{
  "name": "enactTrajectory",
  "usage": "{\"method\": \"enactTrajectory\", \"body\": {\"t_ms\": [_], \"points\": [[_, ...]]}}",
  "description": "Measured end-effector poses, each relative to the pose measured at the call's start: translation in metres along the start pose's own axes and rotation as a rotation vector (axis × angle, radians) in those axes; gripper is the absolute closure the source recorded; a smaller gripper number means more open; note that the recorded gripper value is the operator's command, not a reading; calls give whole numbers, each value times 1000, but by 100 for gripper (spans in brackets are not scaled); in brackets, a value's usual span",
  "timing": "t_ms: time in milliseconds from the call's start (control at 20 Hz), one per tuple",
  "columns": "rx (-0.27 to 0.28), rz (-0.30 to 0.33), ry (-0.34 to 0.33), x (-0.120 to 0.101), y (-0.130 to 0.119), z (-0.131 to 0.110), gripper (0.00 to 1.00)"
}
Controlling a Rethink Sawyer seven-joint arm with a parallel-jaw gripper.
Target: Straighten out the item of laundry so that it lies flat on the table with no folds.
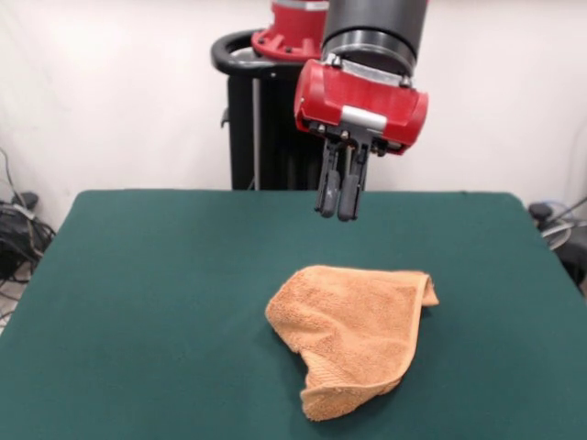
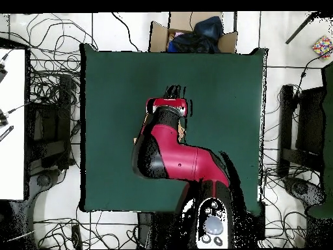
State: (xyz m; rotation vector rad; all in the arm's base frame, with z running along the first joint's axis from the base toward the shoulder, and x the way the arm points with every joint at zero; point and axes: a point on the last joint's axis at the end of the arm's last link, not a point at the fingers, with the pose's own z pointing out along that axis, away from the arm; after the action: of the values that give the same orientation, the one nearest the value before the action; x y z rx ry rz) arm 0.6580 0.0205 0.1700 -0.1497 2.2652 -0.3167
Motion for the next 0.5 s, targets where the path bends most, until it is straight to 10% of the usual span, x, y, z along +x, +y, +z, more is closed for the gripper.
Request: {"method": "enactTrajectory", "body": {"t_ms": [500], "points": [[-2,-2,7,4,1,2,100]]}}
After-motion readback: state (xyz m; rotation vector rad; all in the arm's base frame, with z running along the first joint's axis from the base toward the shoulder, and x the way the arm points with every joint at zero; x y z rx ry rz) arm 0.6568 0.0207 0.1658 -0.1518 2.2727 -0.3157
